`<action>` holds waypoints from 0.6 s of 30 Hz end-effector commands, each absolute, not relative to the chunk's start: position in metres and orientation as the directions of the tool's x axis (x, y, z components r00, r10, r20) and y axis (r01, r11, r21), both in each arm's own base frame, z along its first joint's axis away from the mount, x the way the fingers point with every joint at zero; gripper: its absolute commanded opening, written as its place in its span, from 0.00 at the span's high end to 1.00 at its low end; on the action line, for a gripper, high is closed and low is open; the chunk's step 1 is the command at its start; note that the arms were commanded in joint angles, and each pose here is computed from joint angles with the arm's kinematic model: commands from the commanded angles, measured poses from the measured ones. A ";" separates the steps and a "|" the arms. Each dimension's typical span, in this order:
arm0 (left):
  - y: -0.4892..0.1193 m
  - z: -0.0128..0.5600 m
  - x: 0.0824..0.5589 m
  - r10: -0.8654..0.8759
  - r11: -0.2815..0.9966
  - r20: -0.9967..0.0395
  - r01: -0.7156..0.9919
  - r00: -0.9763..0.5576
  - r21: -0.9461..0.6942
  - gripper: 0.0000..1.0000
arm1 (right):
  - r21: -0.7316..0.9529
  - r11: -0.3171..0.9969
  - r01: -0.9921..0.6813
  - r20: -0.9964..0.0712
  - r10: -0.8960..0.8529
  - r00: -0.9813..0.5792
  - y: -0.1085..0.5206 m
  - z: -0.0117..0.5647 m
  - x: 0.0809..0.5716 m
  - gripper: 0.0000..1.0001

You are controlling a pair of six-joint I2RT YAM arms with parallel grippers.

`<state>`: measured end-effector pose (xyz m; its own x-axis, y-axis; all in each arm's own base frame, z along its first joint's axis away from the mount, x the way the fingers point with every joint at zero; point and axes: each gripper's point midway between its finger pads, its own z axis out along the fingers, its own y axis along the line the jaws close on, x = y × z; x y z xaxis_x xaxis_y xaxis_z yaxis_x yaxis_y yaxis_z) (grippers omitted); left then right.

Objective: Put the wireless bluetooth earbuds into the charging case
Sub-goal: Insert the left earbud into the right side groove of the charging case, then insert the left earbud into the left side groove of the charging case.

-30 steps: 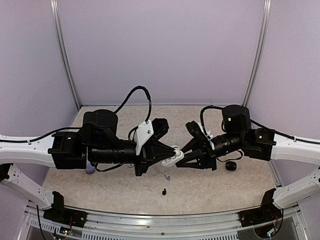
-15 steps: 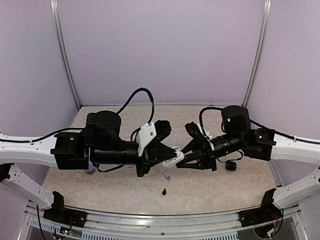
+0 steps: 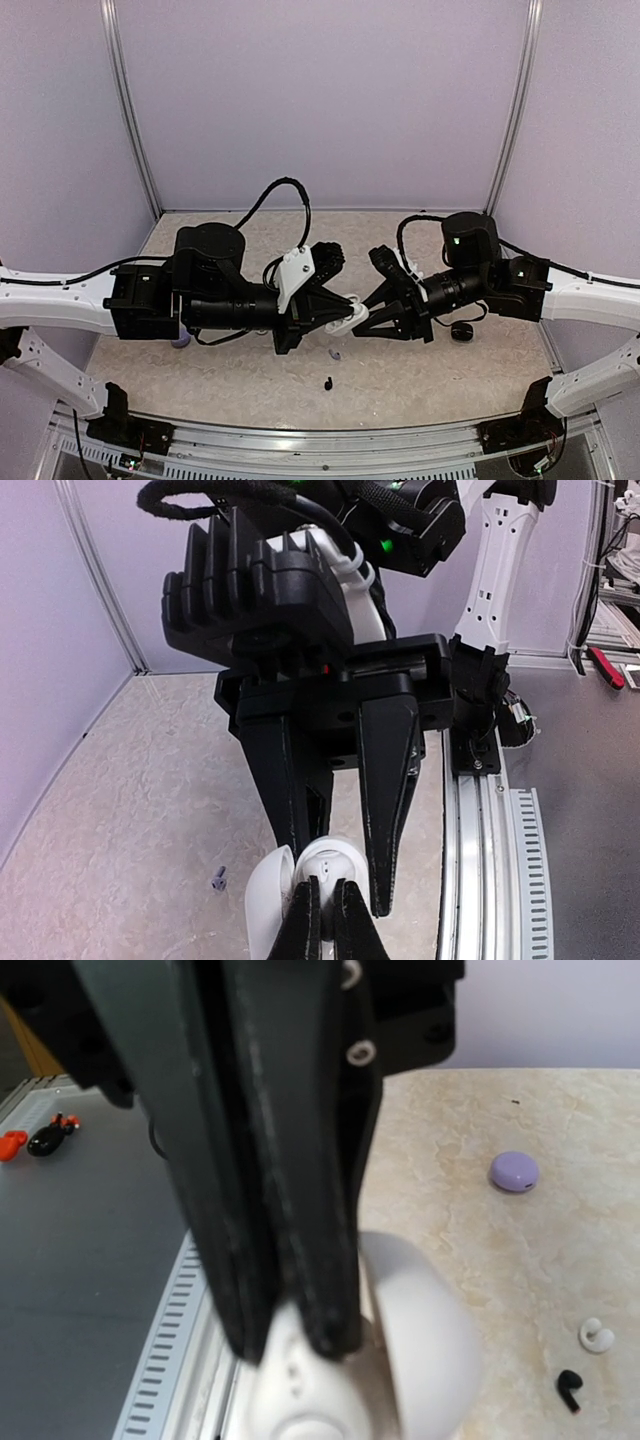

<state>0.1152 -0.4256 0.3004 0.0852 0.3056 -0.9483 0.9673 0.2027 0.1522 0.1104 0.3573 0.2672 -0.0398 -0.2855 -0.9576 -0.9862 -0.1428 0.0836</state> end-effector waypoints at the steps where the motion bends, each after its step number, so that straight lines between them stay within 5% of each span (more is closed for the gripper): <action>1: -0.418 0.314 0.113 0.298 0.206 -0.949 0.964 0.101 0.167 1.00 | 0.015 -0.146 -0.989 -0.982 -0.190 0.013 0.359 0.297 0.108 1.00; 18: -0.394 0.312 0.113 0.309 0.251 -0.949 0.957 0.065 0.148 1.00 | 0.029 -0.104 -0.994 -0.985 -0.173 -0.010 0.357 0.302 0.119 1.00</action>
